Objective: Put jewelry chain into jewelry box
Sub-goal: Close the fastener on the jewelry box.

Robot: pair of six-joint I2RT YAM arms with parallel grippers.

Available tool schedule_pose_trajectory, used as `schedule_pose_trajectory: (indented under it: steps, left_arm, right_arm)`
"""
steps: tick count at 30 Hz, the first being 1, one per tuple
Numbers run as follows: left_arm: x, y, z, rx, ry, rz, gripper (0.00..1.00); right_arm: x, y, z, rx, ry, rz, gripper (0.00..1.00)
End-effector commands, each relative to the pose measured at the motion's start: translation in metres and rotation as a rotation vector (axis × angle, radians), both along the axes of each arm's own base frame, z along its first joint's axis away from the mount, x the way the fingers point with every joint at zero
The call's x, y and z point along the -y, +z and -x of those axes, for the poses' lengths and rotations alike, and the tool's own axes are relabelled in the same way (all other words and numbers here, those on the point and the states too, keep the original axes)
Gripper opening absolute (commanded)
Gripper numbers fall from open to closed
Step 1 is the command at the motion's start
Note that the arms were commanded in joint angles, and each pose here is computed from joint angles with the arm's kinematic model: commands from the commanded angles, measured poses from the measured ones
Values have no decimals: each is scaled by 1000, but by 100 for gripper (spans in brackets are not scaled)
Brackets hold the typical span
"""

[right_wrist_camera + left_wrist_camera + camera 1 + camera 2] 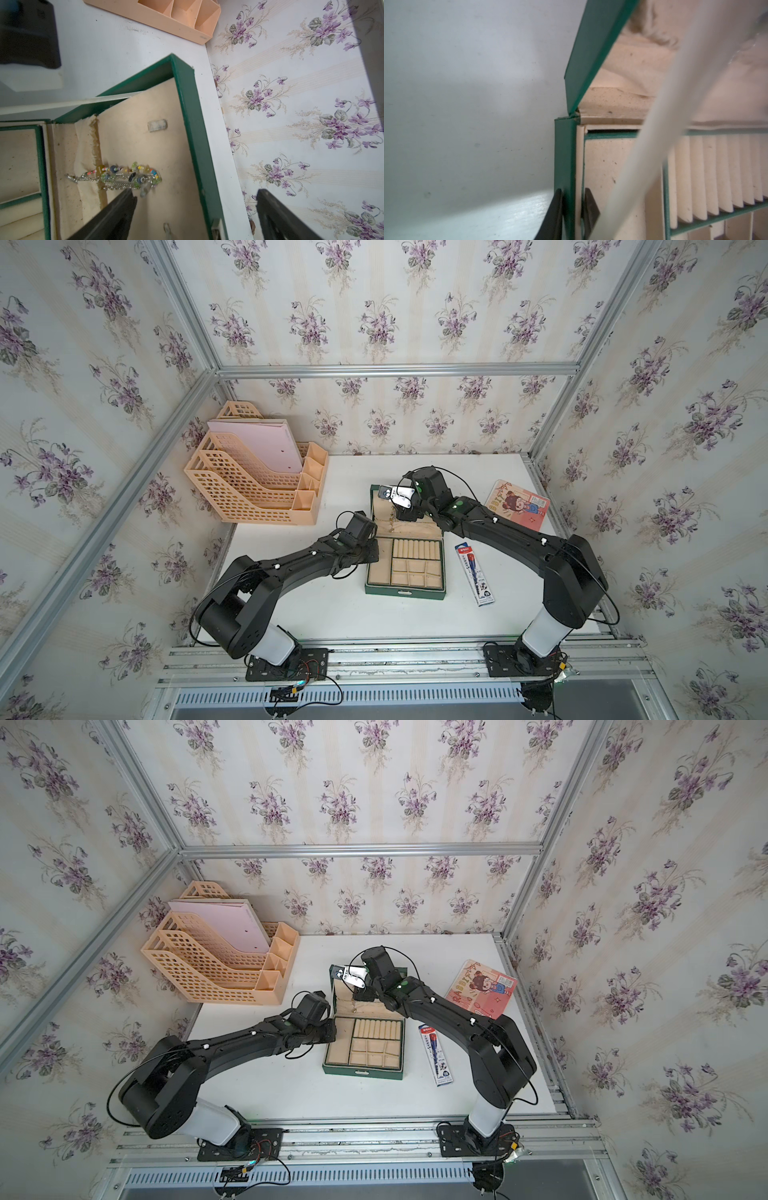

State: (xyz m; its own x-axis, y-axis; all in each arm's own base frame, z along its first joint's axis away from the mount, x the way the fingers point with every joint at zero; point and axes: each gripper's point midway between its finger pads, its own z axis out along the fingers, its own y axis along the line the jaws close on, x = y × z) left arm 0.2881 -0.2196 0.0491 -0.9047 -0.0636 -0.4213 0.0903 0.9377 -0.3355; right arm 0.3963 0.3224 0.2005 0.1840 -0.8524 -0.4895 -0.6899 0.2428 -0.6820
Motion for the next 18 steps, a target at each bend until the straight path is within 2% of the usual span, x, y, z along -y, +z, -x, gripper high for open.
schedule_pose_trajectory:
  steps: [1,18]
  left_arm:
    - [-6,-10,11,-58,15,-17,0]
    - [-10,-9,13,-49,13,-26,0]
  right_arm:
    - [-1,1,-4,15,-7,3,93]
    - [3,5,-11,-4,-20,-22,80]
